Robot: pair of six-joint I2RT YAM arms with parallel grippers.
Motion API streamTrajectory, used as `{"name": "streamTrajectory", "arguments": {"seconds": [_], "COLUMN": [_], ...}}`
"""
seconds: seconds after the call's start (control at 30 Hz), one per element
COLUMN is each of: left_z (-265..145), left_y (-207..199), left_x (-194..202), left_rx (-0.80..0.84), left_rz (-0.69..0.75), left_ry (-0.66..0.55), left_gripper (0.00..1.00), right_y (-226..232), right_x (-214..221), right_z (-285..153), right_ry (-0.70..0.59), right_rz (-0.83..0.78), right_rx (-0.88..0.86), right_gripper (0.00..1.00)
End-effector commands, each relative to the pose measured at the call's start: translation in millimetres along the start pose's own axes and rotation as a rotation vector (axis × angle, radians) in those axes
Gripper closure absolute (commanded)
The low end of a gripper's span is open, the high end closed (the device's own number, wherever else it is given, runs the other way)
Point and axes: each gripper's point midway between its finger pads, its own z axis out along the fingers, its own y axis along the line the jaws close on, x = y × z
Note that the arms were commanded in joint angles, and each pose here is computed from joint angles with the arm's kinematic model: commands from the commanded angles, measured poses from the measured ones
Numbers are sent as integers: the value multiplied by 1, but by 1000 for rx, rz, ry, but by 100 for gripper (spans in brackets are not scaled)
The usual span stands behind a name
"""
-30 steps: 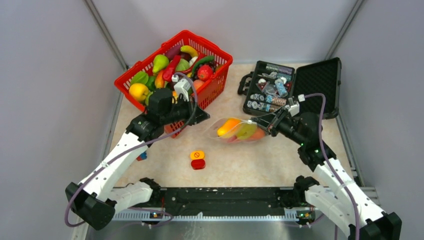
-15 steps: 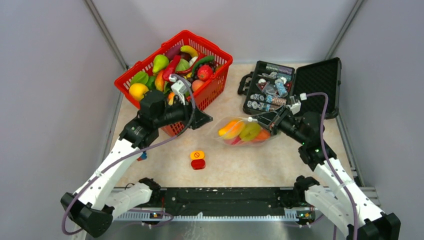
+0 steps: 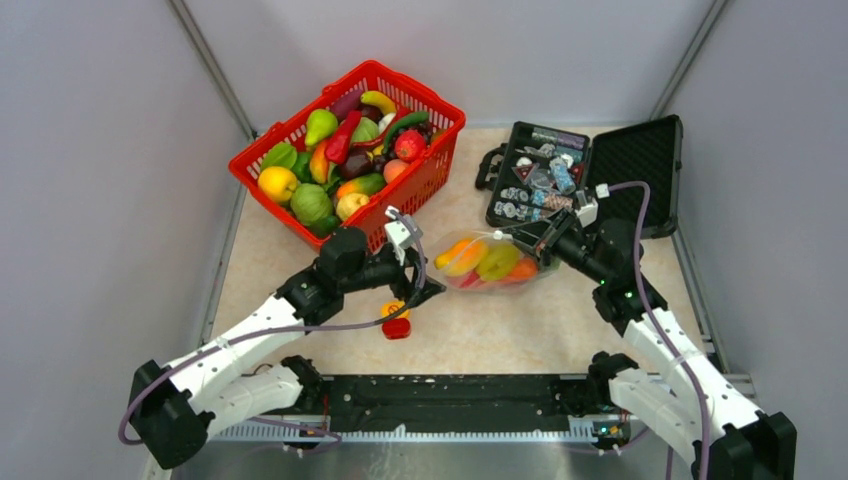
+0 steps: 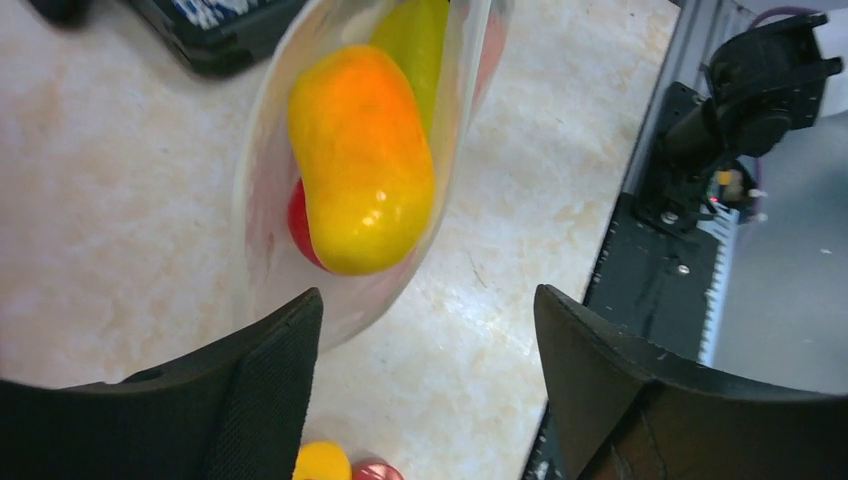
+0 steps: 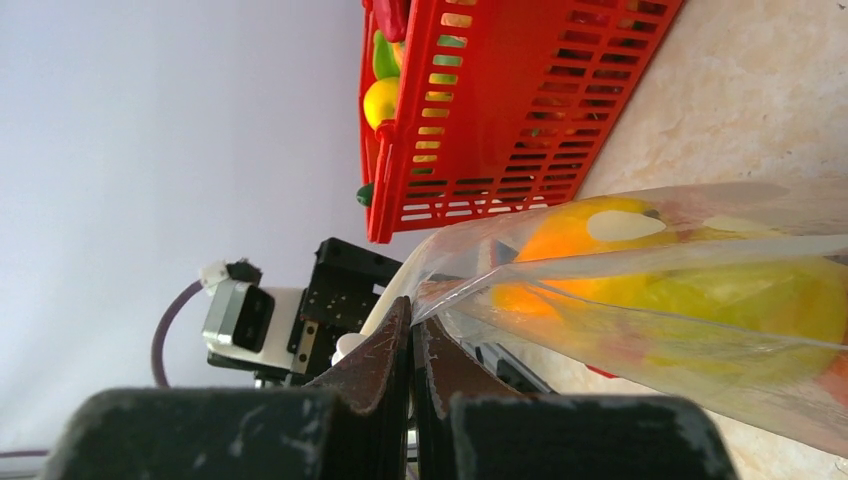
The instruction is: Place the food in the zip-top bag and seal the zipper
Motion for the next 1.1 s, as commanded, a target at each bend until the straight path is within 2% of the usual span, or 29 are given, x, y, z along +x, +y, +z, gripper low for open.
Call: {"name": "streamTrajectory", "arguments": {"seconds": [0.0,0.1,0.23,0.37,0.63,0.73,0.9,1.0,1.07], "left_z": [5,10,17,17,29,37,38,34,28], "left_y": [10,16,13,12,16,19,24,22,20], "left_x": [-34,-33,-26,-16,7,9,-5,-19,-31], "left_rx": [-78,-98,-56,-46,-25,-20,-50,-56,-66], "left_rz": [201,253,270,257,211,203,229,258,280], "left_ry": [-144,-155,-93,-51,52,78,56,11,-19], "left_gripper": [21,21,26,33,34,39,71,97,100], "right_y": [36,37,39,37,43,43,40,37,39], "right_x": [-11,-11,-11,-13,-14,-15,-16,-15,-14], "right_z": [-2,-3,-4,-5,-6,-7,-8,-9,-11], "right_ry": [-30,-29,-34,-41,-42,-45,-52,-51,-45], "right_rz": [-54,-55,-56,-58,-58,-60,-55,-61,-84], "right_rx": [-107,-109,-111,-105,-125,-128,-123,-117,-123], "right_gripper": [100,100,100,100,100,100,100,100,100]}}
